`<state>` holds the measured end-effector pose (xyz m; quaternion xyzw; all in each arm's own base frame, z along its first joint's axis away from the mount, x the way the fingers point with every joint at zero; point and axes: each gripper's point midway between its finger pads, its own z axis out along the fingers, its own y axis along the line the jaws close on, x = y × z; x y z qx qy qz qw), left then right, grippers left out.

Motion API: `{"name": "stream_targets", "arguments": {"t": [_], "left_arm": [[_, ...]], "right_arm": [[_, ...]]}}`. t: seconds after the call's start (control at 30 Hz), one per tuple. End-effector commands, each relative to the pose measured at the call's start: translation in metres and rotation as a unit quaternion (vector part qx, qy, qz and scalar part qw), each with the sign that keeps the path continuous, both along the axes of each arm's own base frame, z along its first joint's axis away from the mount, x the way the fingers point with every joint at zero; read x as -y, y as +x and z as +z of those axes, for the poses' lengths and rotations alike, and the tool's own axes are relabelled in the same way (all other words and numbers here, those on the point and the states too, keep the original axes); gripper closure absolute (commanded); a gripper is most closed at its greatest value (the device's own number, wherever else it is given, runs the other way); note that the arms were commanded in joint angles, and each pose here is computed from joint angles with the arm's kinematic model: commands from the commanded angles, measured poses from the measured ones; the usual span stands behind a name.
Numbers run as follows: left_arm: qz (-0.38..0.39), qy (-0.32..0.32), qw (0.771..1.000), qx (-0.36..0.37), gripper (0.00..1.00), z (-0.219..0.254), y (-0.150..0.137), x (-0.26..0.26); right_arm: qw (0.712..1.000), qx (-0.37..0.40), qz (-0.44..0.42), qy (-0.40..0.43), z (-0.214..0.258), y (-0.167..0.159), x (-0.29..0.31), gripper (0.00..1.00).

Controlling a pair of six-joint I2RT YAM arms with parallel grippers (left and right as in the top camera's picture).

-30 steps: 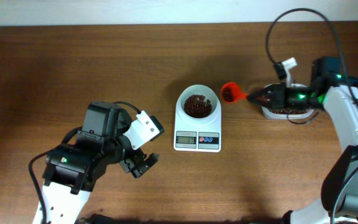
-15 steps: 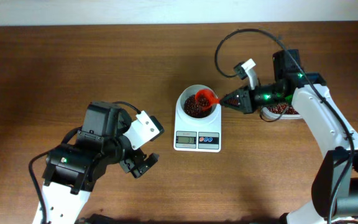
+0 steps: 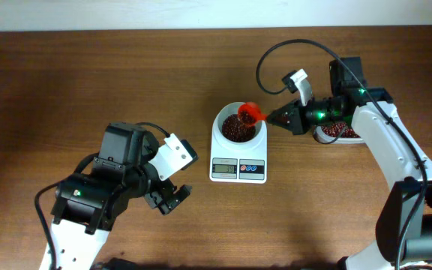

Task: Scoop and weigh 50g on scale
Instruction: 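Bring the filled scoop over the white bowl with right gripper, then tilt the scoop and pour beans into the bowl, right gripper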

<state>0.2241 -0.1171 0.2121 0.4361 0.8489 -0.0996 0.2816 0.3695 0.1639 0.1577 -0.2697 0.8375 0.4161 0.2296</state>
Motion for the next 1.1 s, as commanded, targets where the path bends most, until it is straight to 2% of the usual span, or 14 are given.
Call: {"name": "stream_targets", "arguments": {"t": [0.0,0.03,0.1,0.17,0.23,0.3,0.37,0.67,0.73,0.77,0.83,0.9,0.97,1.07], "left_arm": [[-0.007,-0.004,1.0,0.005,0.01,0.003,0.001,0.001],[-0.007,-0.004,1.0,0.004,0.01,0.003,0.001,0.001],[-0.007,-0.004,1.0,0.005,0.01,0.003,0.001,0.001],[-0.007,-0.004,1.0,0.004,0.01,0.003,0.001,0.001],[-0.007,-0.004,1.0,0.005,0.01,0.003,0.001,0.001],[-0.007,-0.004,1.0,0.005,0.01,0.003,0.001,0.001],[-0.007,-0.004,1.0,0.004,0.01,0.003,0.001,0.001],[-0.007,-0.004,1.0,0.005,0.01,0.003,0.001,0.001],[-0.007,-0.004,1.0,0.004,0.01,0.003,0.001,0.001],[-0.007,-0.004,1.0,0.004,0.01,0.003,0.001,0.001],[-0.007,-0.004,1.0,0.005,0.01,0.003,0.001,0.001],[-0.007,-0.004,1.0,0.004,0.01,0.003,0.001,0.001],[-0.007,-0.004,1.0,0.004,0.01,0.003,0.001,0.001],[-0.007,-0.004,1.0,0.004,0.01,0.003,0.001,0.001]], "right_arm": [[1.0,0.006,0.008,0.01,0.009,-0.002,-0.005,0.96],[0.998,0.03,0.033,0.033,0.018,-0.005,-0.011,0.96],[1.0,0.011,0.0,-0.002,0.007,0.003,-0.004,0.96],[0.998,0.04,0.045,0.03,0.018,-0.007,-0.016,0.96],[0.999,0.013,-0.007,-0.034,-0.001,0.005,-0.008,0.96],[0.997,0.056,0.052,0.004,0.013,-0.005,-0.027,0.96],[0.998,0.045,0.028,-0.023,0.005,0.001,-0.022,0.96],[0.999,0.038,0.021,-0.024,0.005,0.002,-0.021,0.96],[0.997,0.018,-0.03,-0.072,-0.008,0.013,-0.008,0.96],[0.997,0.012,-0.026,-0.066,-0.008,0.01,-0.009,0.96],[0.995,0.072,0.062,0.007,0.016,-0.005,-0.029,0.96],[0.996,0.061,-0.008,-0.058,0.001,0.018,-0.013,0.96],[0.996,0.084,0.022,-0.033,0.01,0.014,-0.02,0.96],[0.996,0.067,0.004,-0.051,0.003,0.015,-0.015,0.96]]}}
